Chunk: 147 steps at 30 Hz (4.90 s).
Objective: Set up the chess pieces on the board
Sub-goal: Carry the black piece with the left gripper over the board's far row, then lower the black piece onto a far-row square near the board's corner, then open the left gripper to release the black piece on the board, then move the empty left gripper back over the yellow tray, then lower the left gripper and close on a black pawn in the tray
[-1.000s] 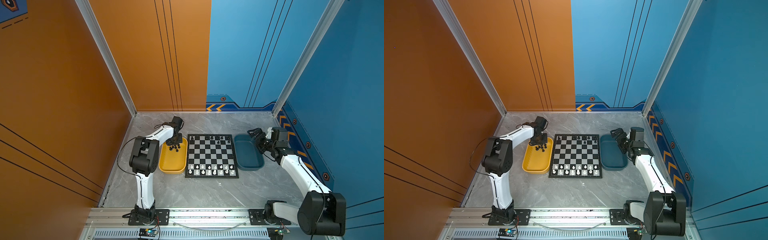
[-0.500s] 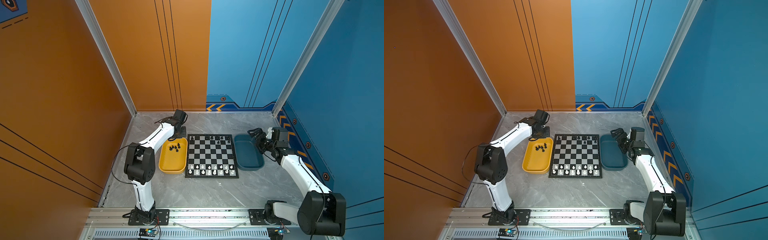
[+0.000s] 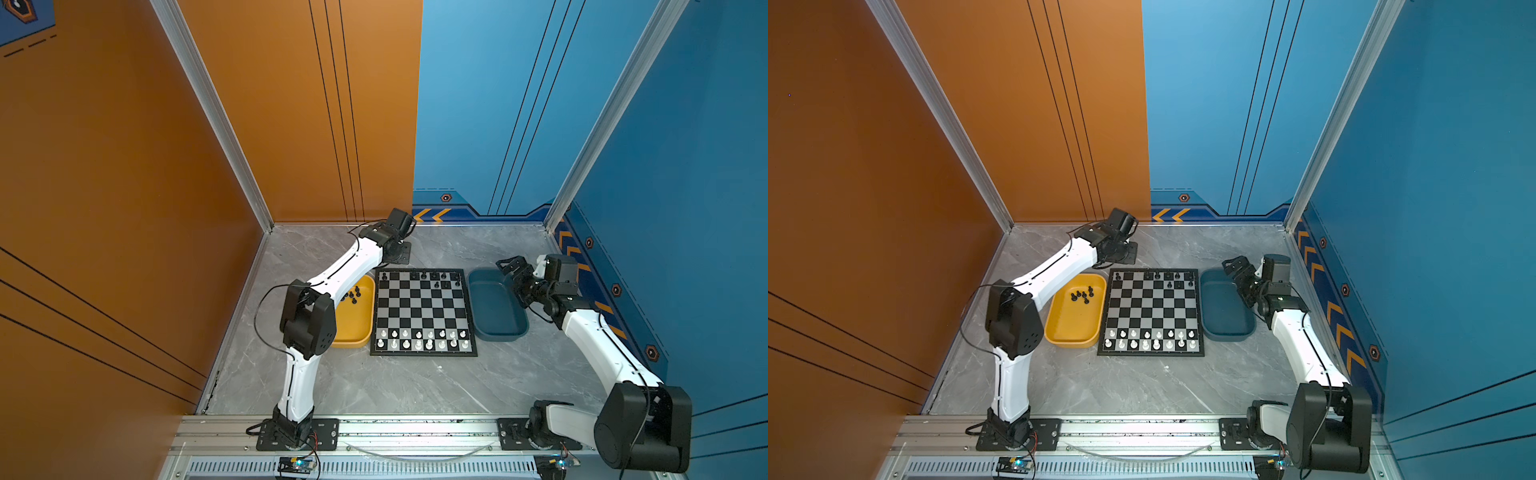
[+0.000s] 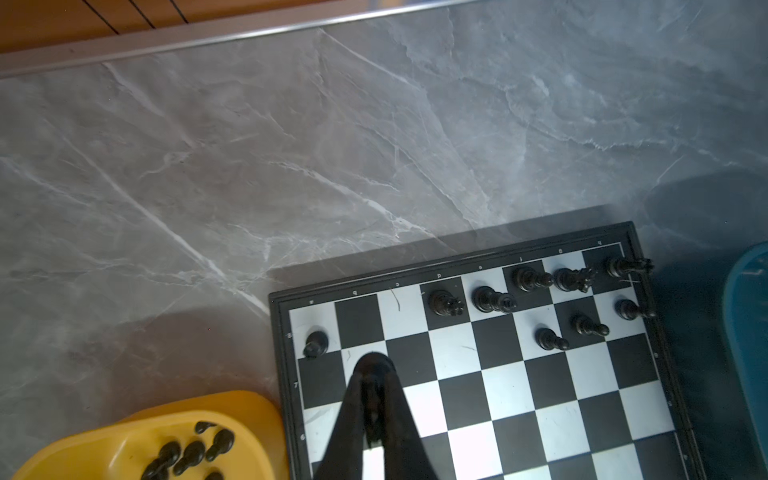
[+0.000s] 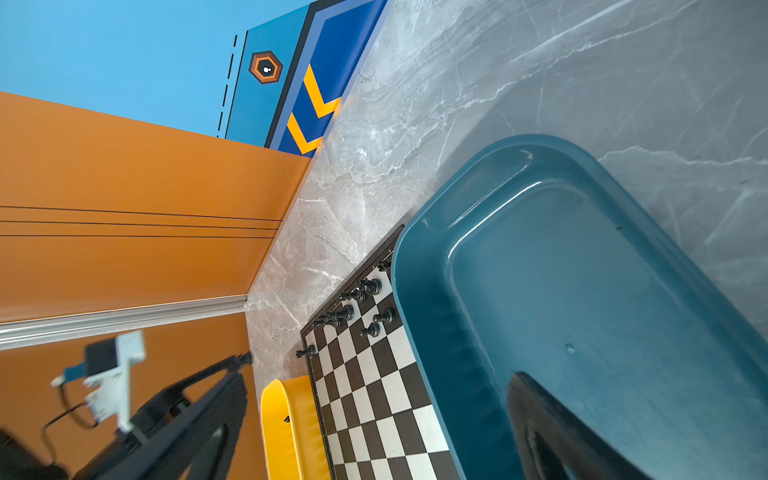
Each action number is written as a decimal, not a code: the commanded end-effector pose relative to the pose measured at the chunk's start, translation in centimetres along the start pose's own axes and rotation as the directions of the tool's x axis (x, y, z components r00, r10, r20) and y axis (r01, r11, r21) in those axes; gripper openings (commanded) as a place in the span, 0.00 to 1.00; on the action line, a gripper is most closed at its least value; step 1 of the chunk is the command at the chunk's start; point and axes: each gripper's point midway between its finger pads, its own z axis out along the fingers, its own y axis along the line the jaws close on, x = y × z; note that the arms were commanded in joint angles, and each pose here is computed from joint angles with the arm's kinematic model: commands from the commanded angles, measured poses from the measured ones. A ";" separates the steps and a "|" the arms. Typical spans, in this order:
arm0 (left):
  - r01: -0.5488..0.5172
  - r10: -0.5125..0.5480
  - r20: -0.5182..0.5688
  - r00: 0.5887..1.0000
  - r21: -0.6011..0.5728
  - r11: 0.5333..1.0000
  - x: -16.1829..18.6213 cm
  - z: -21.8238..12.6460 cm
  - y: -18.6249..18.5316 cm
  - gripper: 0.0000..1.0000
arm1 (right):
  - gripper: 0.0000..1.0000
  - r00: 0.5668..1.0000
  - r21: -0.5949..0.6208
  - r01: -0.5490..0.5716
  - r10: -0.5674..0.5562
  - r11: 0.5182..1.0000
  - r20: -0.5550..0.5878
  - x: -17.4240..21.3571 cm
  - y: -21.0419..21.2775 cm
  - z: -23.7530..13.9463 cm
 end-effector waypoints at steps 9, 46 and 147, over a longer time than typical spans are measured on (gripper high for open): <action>-0.055 0.043 -0.136 0.990 -0.083 0.995 3.4 4.6 0.8 0.00 | 1.00 1.000 -0.002 0.009 -0.009 1.000 0.002 -0.4 -0.1 -0.6; -0.019 -0.003 -0.212 0.977 -0.103 0.995 5.5 8.4 2.1 0.00 | 1.00 1.000 -0.004 0.002 -0.002 1.000 -0.002 -0.4 -0.1 -0.4; 0.330 -0.378 -0.163 0.911 -0.259 0.908 14.1 2.0 17.9 0.31 | 1.00 1.000 0.005 0.012 -0.012 1.000 -0.013 0.2 0.3 0.2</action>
